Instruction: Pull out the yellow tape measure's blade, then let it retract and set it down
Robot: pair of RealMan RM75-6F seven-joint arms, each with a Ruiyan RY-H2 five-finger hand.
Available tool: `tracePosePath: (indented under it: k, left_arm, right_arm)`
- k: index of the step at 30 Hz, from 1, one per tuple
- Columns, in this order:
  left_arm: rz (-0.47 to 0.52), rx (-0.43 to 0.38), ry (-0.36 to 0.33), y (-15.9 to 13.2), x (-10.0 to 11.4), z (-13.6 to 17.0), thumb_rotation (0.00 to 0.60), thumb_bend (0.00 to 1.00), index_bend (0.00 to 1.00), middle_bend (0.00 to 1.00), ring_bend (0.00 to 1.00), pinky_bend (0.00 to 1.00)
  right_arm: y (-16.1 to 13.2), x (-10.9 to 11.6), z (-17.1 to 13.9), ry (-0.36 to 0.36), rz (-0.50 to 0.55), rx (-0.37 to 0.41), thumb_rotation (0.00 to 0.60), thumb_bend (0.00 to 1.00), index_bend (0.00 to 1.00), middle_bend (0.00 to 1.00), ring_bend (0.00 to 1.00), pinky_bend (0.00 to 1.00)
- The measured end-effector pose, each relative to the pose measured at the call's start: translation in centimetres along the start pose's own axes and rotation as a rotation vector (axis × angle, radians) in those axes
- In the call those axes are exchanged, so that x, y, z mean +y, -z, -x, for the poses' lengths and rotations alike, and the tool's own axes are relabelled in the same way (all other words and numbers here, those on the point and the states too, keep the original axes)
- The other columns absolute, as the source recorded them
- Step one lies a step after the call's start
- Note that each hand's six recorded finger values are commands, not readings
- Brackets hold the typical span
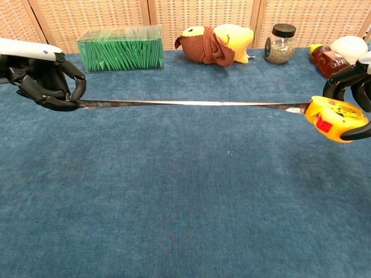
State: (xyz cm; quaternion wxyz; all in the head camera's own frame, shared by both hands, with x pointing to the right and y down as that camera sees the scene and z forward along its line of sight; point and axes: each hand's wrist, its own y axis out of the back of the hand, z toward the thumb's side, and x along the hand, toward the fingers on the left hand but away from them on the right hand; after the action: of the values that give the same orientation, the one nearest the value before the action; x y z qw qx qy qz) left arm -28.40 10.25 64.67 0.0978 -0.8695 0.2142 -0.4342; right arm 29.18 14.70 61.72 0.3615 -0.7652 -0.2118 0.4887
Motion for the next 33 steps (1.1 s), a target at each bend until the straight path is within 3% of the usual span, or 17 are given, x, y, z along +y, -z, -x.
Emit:
tracePosePath:
  k: [14,27,30,33]
  left_arm:
    - [-0.01,-0.111,0.03,-5.9,-2.2,-5.3,0.597,0.35,0.6,0.94,0.92,0.93]
    - [-0.023,-0.168,0.029,-10.1,-3.8,-8.7,0.596,0.33,0.6,0.94,0.92,0.93]
    - [-0.03,-0.168,0.029,-10.6,-3.9,-9.1,0.594,0.31,0.55,0.93,0.89,0.92]
    - [-0.038,-0.166,0.035,-10.9,-4.1,-9.2,0.596,0.3,0.42,0.83,0.8,0.91]
  right_arm:
    - [-2.2,0.5,1.0,0.016,0.019,0.031,0.389,0.23,0.54,0.59,0.6,0.57]
    - [-3.4,0.5,1.8,0.026,0.049,0.05,0.389,0.23,0.55,0.59,0.6,0.57]
    - [-3.4,0.5,1.9,0.029,0.054,0.051,0.386,0.23,0.55,0.59,0.6,0.57]
    - [-3.4,0.5,2.0,0.03,0.057,0.053,0.39,0.23,0.55,0.59,0.6,0.57]
